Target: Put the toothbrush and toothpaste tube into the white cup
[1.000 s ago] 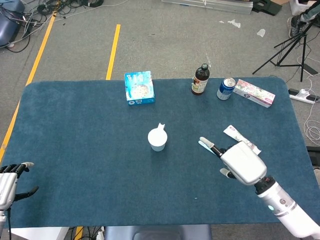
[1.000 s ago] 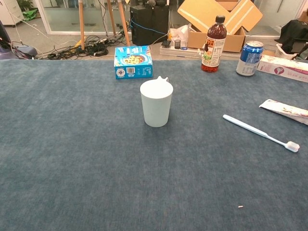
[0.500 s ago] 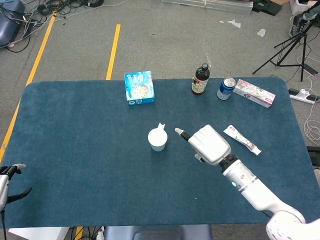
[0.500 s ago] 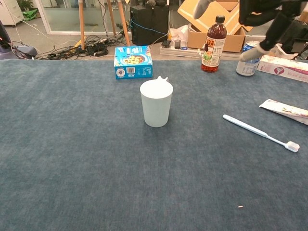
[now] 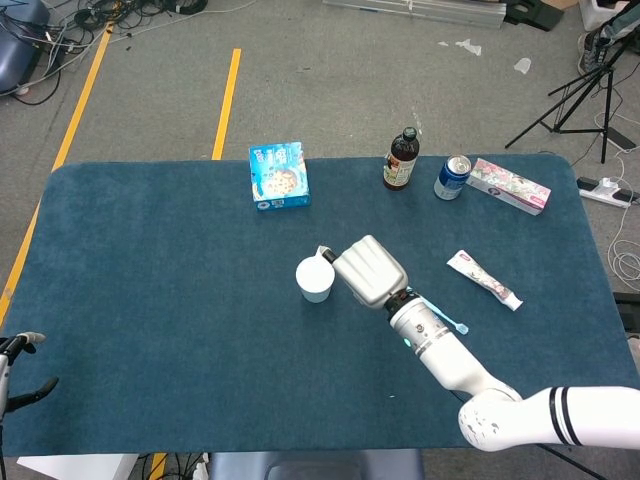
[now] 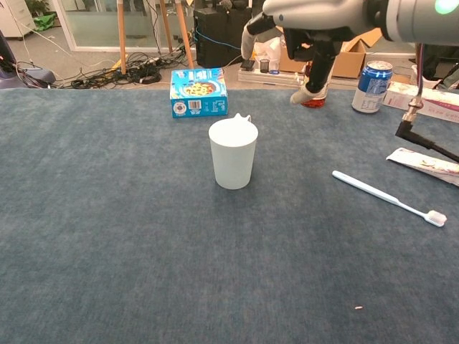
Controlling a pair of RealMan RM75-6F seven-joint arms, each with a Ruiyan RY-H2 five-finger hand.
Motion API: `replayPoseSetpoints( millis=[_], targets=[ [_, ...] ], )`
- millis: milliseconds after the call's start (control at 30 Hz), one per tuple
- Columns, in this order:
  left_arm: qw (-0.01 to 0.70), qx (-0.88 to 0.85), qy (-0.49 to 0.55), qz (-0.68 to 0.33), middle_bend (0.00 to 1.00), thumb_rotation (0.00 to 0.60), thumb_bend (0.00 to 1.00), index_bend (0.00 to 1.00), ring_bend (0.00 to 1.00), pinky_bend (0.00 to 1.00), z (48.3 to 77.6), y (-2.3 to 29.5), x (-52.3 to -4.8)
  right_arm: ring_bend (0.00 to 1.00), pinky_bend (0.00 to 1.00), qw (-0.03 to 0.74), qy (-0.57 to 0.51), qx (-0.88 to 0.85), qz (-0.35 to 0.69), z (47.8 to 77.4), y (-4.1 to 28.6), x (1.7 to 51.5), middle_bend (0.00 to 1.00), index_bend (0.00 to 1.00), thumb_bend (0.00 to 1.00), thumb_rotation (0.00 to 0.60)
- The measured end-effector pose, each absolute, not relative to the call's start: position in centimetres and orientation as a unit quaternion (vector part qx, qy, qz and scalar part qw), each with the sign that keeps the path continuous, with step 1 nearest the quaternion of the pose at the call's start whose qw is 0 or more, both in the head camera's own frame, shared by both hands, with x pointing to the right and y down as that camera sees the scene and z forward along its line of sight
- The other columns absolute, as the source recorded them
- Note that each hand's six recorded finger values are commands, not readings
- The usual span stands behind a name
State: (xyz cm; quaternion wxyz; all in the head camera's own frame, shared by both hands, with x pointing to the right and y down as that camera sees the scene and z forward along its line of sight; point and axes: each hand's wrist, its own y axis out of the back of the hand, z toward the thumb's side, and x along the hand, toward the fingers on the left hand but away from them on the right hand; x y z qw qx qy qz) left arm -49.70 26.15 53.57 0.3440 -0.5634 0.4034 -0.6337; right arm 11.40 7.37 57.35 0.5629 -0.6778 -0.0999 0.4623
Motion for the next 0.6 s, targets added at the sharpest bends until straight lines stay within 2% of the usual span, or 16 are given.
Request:
replayPoseSetpoints(
  millis=[133, 600],
  targets=[
    [0.342, -0.565, 0.403, -0.634, 0.46, 0.600, 0.00, 0.36, 0.37, 0.36, 53.6, 26.2, -49.7, 1.00, 1.00, 0.555, -0.093, -0.681, 0.468, 58.3, 7.3, 11.0, 1.00, 0.34, 0.14, 0.600],
    [0.341, -0.570, 0.398, -0.633, 0.46, 0.600, 0.00, 0.36, 0.38, 0.36, 53.9, 26.4, -49.3, 1.00, 1.00, 0.534, -0.071, -0.687, 0.488, 61.7, 7.6, 10.9, 1.00, 0.35, 0.19, 0.600]
  ],
)
